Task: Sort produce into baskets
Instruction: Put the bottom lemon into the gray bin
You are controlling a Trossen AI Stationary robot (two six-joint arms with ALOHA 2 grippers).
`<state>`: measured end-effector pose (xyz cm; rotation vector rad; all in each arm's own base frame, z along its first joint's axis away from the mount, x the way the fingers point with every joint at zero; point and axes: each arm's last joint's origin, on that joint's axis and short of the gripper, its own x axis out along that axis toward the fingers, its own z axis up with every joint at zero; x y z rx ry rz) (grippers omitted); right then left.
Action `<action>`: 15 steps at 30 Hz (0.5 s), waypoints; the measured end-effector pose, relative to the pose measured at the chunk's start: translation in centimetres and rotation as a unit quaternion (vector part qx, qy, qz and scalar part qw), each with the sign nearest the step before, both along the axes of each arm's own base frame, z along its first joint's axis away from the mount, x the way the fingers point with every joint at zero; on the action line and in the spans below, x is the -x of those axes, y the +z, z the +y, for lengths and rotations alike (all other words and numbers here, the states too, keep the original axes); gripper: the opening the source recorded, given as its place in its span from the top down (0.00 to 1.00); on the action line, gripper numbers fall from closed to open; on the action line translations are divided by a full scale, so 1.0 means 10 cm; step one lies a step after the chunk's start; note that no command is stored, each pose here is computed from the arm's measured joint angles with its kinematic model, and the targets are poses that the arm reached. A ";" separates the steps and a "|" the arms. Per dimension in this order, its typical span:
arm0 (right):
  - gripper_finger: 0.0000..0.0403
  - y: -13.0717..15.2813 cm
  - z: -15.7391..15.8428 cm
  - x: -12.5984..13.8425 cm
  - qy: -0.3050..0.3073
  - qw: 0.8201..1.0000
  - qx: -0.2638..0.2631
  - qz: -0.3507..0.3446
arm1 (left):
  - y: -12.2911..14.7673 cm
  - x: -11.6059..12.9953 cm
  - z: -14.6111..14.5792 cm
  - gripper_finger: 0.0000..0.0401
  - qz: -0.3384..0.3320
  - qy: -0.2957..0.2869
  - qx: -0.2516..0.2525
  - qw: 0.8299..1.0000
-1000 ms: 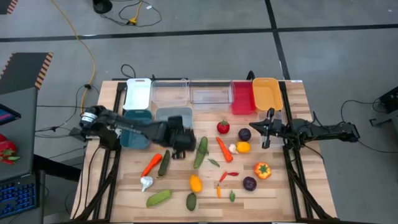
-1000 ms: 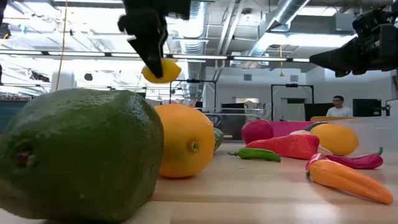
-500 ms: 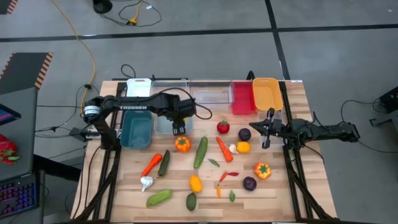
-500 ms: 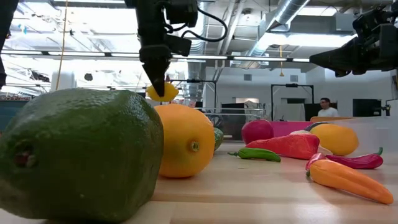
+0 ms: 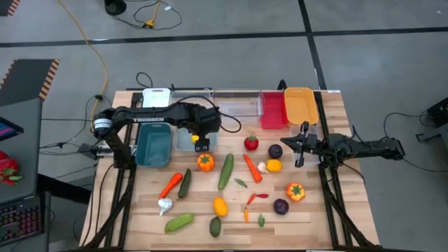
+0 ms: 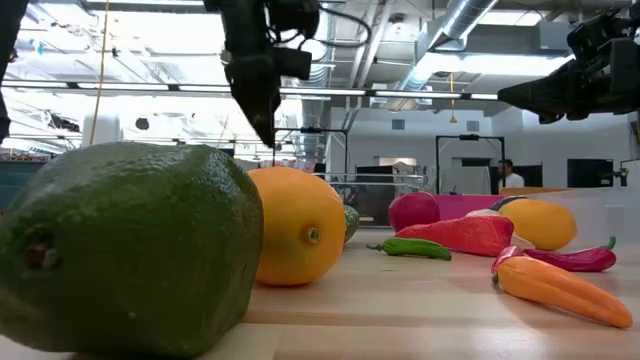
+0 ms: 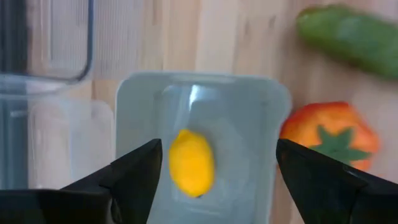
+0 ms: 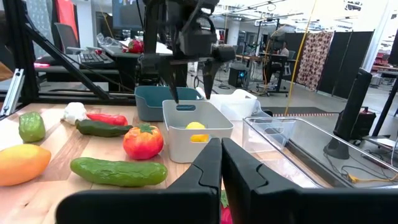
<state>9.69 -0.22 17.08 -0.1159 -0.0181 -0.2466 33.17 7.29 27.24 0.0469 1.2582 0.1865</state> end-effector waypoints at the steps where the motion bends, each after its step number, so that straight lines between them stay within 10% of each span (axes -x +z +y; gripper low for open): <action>1: 0.91 0.00 0.00 0.00 0.000 1.000 0.000 0.000 | 0.05 0.01 -0.02 0.24 -0.010 -0.006 0.004 1.000; 15: 0.91 0.00 0.00 0.00 0.000 1.000 0.000 0.000 | 0.41 0.04 -0.95 0.24 -0.092 -0.130 0.009 0.987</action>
